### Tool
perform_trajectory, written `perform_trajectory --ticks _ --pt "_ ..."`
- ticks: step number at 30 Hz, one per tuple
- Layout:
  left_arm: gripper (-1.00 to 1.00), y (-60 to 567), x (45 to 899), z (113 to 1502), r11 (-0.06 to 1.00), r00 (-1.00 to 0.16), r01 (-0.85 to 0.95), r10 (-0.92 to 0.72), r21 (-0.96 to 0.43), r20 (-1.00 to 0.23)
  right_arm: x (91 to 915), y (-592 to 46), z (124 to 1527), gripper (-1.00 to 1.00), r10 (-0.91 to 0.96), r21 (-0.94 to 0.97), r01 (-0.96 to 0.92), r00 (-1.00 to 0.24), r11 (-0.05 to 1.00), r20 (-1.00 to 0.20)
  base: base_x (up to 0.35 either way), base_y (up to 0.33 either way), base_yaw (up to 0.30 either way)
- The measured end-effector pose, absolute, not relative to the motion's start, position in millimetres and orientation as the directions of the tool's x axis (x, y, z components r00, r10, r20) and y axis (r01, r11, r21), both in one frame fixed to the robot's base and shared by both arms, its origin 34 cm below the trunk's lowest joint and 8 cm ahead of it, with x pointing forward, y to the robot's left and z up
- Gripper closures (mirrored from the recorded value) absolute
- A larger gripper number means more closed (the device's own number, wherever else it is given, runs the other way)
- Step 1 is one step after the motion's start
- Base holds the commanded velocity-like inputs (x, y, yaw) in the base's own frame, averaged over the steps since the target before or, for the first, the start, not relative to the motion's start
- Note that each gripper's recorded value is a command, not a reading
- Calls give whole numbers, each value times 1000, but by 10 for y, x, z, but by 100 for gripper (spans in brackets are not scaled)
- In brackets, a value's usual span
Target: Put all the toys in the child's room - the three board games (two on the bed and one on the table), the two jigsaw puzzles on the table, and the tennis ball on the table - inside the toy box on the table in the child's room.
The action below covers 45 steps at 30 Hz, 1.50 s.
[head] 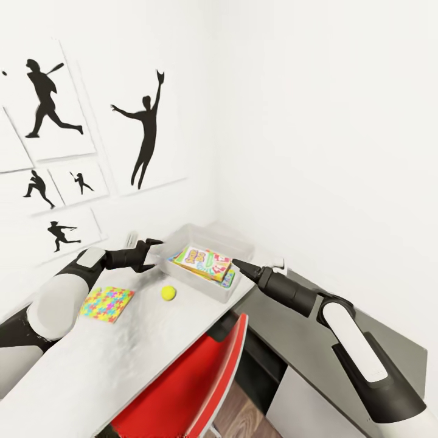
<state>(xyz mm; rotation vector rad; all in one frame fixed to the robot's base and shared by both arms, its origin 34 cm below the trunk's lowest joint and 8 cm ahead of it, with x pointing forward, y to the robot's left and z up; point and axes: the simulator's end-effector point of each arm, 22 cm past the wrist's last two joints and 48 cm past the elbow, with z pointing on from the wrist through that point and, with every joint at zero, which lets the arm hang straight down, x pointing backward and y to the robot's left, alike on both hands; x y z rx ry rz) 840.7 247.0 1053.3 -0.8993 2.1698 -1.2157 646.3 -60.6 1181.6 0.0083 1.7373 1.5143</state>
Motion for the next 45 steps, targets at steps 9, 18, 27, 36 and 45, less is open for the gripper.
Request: perform_trajectory --ticks 9,18,27,36,45 --pt "-100 2470 8399 10634 386 -660 -293 -743 -875 -106 6438 -605 11890 -100 493 823 -495 -662 279 -565 -169 65 156" --pt "-100 2500 8385 10725 388 -655 -284 -746 -877 -118 6406 -599 11961 -100 491 816 -506 -655 279 -574 -33 11 156" --pt "-100 2614 8368 10811 393 -644 -278 -753 -876 -133 6378 -597 12032 -100 490 809 -516 -648 280 -583 -2 1 156" --pt "-100 2664 8357 10824 396 -639 -279 -756 -875 -138 6370 -598 12056 -100 491 807 -520 -645 280 -586 0 0 48" --pt "-100 2669 8355 10821 397 -639 -280 -756 -874 -139 6370 -598 12057 -100 491 807 -520 -645 280 -586 0 0 2"
